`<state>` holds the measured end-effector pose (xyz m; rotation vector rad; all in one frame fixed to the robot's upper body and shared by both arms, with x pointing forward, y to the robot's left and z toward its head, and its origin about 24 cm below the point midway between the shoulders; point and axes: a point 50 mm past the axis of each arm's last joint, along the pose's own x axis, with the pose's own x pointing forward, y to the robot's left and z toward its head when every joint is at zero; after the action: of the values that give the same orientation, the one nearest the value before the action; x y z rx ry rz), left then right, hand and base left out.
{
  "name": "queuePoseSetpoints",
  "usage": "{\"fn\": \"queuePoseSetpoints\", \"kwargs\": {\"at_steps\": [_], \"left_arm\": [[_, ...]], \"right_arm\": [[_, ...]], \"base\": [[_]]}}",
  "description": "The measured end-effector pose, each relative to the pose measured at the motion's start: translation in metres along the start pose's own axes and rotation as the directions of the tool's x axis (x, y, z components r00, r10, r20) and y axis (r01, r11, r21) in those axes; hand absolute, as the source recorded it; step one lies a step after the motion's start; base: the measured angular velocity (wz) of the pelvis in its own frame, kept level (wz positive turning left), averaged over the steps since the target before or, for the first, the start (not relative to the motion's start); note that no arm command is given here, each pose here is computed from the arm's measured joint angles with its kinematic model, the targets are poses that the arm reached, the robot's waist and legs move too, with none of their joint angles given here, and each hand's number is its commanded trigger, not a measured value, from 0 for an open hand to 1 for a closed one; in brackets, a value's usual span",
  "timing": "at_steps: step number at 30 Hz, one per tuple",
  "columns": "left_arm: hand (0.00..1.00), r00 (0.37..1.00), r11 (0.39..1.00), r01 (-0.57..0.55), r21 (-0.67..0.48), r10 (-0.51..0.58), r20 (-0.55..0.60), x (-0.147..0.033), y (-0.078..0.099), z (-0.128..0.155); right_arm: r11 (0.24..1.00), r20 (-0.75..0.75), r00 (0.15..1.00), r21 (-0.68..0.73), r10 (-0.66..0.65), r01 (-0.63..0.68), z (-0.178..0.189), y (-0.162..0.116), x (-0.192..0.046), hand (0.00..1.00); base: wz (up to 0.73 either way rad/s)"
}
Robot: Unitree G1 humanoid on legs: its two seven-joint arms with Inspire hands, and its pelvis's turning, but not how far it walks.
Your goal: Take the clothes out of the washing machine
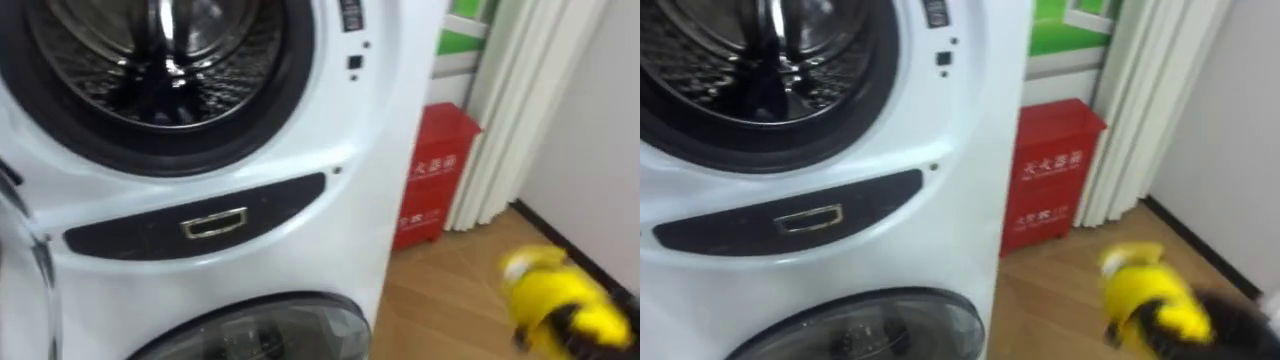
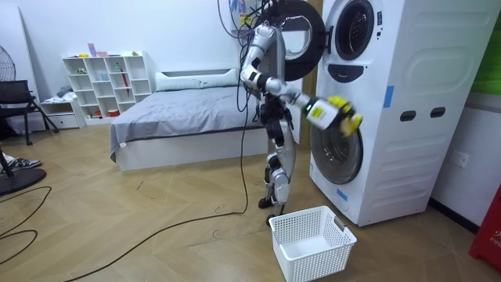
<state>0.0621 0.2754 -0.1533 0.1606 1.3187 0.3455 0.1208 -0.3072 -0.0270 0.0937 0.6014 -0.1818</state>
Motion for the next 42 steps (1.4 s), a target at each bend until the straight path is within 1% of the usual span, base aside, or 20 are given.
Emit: {"fn": "queuePoseSetpoints", "kwargs": {"at_steps": [3,5,7,9,10,12,16,20,25,27,32,33,34,35,36,38,42], "left_arm": [[0.0,0.999,0.999,0.045,0.007,-0.045,0.026,0.0,-0.018,0.006],[0.0,0.999,0.999,0.048,-0.005,-0.048,0.018,0.0,-0.018,0.003],[0.0,0.999,0.999,0.048,-0.004,-0.048,0.016,0.0,-0.018,0.003],[0.0,0.998,0.998,0.063,0.026,-0.063,0.015,0.0,-0.024,0.003],[0.0,0.998,0.997,0.067,0.03,-0.068,0.01,0.0,-0.025,0.001],[0.0,0.996,0.996,0.084,0.004,-0.084,-0.001,-0.001,-0.03,-0.001],[0.0,0.995,0.994,0.098,-0.045,-0.098,0.003,-0.001,-0.033,0.001],[0.0,0.993,0.99,0.115,-0.083,-0.114,0.02,-0.001,-0.036,0.007],[0.0,0.991,0.989,0.134,-0.06,-0.134,0.016,-0.001,-0.043,0.008],[0.0,0.989,0.988,0.148,-0.051,-0.147,0.024,-0.001,-0.047,0.014],[0.0,0.985,0.984,0.171,-0.051,-0.17,0.029,-0.002,-0.055,0.018],[0.0,0.984,0.983,0.175,-0.056,-0.174,0.026,-0.002,-0.056,0.018],[0.0,0.984,0.983,0.177,-0.054,-0.175,0.025,-0.002,-0.056,0.018],[0.0,0.984,0.983,0.18,-0.045,-0.179,0.025,-0.002,-0.057,0.018],[0.0,0.983,0.983,0.183,-0.029,-0.183,0.022,-0.002,-0.058,0.017],[0.0,0.982,0.982,0.187,-0.02,-0.186,0.028,-0.003,-0.06,0.019],[0.0,0.981,0.98,0.193,-0.042,-0.191,0.035,-0.003,-0.062,0.022]], "right_arm": [[1.0,-0.097,0.995,0.027,0.008,-0.005,-0.024,0.002,0.002,1.0],[0.999,-0.103,0.995,0.031,-0.006,0.009,-0.026,0.001,0.004,1.0],[0.999,-0.092,0.995,0.036,-0.026,0.029,-0.021,0.001,0.012,1.0],[0.997,-0.059,0.996,0.046,-0.061,0.064,-0.012,0.0,0.026,1.0],[0.997,-0.056,0.996,0.043,-0.068,0.071,-0.01,0.001,0.029,1.0],[0.994,-0.048,0.994,0.048,-0.097,0.1,-0.007,0.0,0.038,1.0],[0.983,-0.083,0.982,0.053,-0.172,0.177,-0.013,-0.003,0.044,1.0],[0.957,-0.144,0.952,0.062,-0.272,0.282,-0.022,-0.01,0.052,1.0],[0.936,-0.182,0.927,0.07,-0.327,0.344,-0.027,-0.008,0.066,1.0],[0.925,-0.184,0.917,0.077,-0.353,0.371,-0.025,-0.006,0.071,1.0],[0.916,-0.185,0.907,0.07,-0.378,0.396,-0.019,0.0,0.081,1.0],[0.911,-0.184,0.904,0.079,-0.385,0.404,-0.018,0.002,0.082,0.82],[0.909,-0.181,0.903,0.083,-0.389,0.408,-0.016,0.003,0.083,0.6],[0.908,-0.171,0.903,0.084,-0.393,0.411,-0.013,0.006,0.085,0.28],[0.909,-0.159,0.905,0.077,-0.394,0.409,-0.011,0.008,0.087,0.0],[0.914,-0.139,0.912,0.076,-0.385,0.398,-0.007,0.012,0.09,0.0],[0.914,-0.143,0.918,0.119,-0.37,0.388,-0.008,0.019,0.093,0.0]], "base": [[-0.35],[-0.22],[-0.34],[-0.42],[-0.25],[-0.18],[-0.18],[0.02],[0.01],[0.22],[0.15],[0.14],[0.12],[0.08],[0.07],[0.08],[0.09]]}}
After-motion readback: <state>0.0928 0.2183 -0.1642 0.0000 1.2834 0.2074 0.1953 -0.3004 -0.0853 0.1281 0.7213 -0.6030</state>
